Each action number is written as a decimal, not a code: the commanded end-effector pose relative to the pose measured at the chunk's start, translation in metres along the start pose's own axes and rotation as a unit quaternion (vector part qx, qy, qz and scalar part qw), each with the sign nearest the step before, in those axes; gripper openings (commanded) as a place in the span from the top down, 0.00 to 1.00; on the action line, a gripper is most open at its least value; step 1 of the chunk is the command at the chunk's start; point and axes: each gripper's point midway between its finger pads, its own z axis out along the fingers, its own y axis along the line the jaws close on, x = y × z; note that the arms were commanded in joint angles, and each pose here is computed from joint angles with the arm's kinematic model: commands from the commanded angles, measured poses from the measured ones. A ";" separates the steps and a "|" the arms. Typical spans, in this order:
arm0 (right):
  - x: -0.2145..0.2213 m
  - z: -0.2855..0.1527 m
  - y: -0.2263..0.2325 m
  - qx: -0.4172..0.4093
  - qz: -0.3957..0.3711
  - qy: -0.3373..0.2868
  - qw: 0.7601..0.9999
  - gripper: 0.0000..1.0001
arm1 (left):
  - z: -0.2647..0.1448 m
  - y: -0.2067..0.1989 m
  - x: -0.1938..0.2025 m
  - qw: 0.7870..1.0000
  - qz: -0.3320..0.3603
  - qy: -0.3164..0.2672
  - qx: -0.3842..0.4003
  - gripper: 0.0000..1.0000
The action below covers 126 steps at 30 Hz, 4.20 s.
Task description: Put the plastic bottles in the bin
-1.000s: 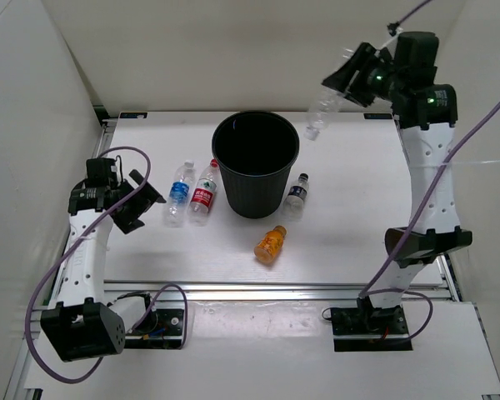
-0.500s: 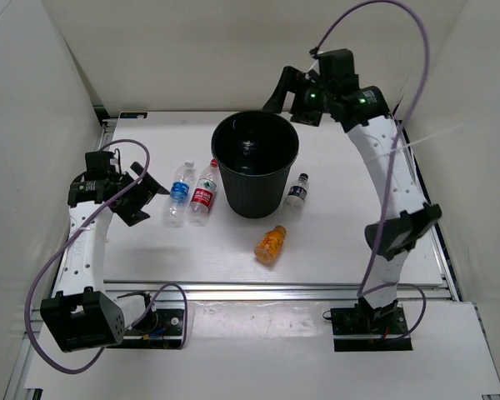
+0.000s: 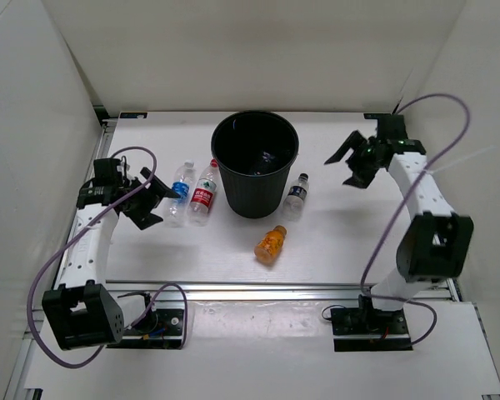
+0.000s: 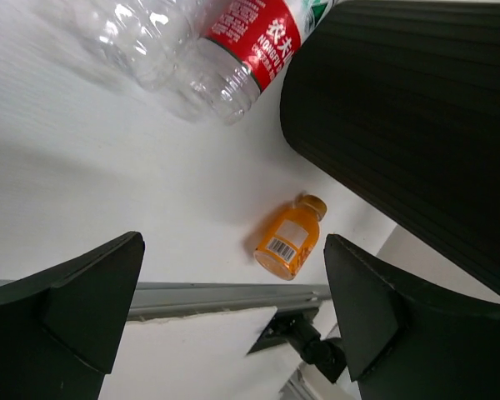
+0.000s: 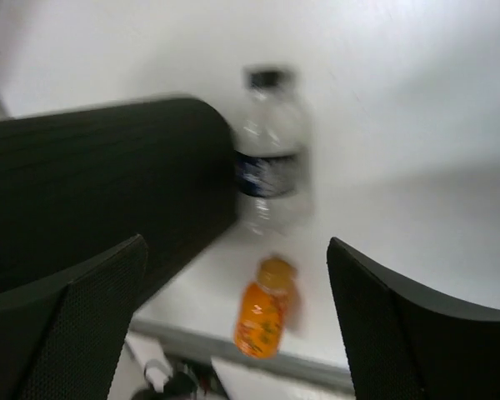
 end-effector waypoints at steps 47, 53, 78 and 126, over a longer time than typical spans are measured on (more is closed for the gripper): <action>-0.045 -0.090 0.226 -0.250 -0.180 -0.071 0.949 0.60 | 0.025 0.002 -0.015 0.997 -0.008 0.004 -0.072 0.00; 0.027 -0.032 0.253 -0.247 -0.245 0.010 0.937 0.29 | 0.029 -0.005 -0.050 0.988 -0.003 -0.064 -0.140 0.00; 0.085 -0.119 0.175 -0.180 -0.312 0.039 0.932 0.00 | 0.155 -0.001 -0.074 0.974 0.189 0.020 -0.122 0.00; 0.087 -0.102 0.101 -0.161 -0.228 0.057 0.958 0.00 | -0.107 -0.229 -0.095 0.900 0.216 -0.373 0.071 0.00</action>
